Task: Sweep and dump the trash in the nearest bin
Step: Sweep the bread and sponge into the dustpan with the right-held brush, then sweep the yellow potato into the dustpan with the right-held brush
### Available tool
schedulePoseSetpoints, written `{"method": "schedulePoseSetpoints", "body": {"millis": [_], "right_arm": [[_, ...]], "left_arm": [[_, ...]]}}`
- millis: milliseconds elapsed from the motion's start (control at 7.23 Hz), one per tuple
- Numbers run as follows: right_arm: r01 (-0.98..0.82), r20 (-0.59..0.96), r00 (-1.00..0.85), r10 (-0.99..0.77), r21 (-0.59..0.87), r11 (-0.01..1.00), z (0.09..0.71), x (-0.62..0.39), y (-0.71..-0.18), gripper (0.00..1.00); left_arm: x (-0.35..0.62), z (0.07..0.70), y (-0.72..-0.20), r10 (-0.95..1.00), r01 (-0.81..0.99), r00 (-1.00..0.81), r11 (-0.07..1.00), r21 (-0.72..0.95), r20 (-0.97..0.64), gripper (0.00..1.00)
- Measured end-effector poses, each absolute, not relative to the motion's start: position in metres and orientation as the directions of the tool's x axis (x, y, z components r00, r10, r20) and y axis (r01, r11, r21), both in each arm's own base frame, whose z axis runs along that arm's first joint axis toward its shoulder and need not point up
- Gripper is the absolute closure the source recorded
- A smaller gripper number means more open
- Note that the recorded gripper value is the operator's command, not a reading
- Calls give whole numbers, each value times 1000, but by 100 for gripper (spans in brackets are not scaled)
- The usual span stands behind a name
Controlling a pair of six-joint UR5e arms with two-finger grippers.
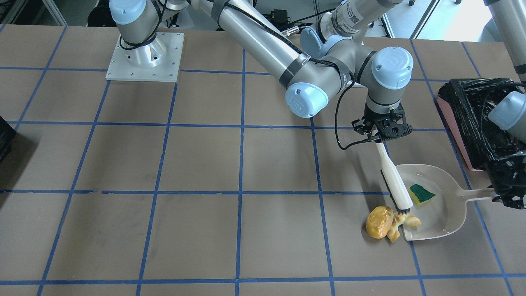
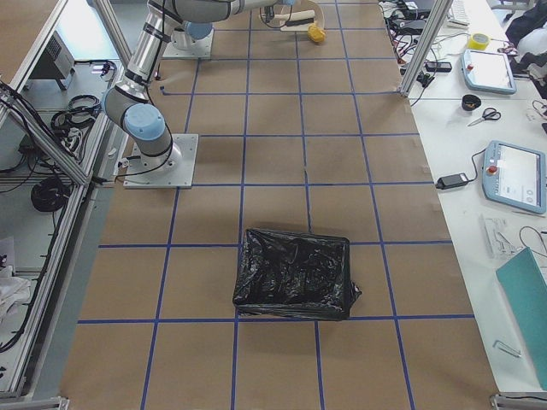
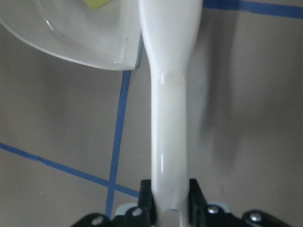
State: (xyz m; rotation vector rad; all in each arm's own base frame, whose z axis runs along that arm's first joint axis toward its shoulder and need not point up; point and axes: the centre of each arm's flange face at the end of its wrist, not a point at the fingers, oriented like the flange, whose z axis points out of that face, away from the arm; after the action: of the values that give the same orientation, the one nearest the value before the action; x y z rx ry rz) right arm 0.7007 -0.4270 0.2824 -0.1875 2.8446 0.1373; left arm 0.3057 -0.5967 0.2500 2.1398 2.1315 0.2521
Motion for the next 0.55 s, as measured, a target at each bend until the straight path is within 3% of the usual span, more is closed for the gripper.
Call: {"method": "schedulePoseSetpoints", "body": {"millis": [553], "right_arm": [[135, -262, -951, 163, 123, 983, 324, 608, -480, 100]], "left_arm": [[306, 250, -597, 999, 981, 0, -8, 195, 39, 100]]}}
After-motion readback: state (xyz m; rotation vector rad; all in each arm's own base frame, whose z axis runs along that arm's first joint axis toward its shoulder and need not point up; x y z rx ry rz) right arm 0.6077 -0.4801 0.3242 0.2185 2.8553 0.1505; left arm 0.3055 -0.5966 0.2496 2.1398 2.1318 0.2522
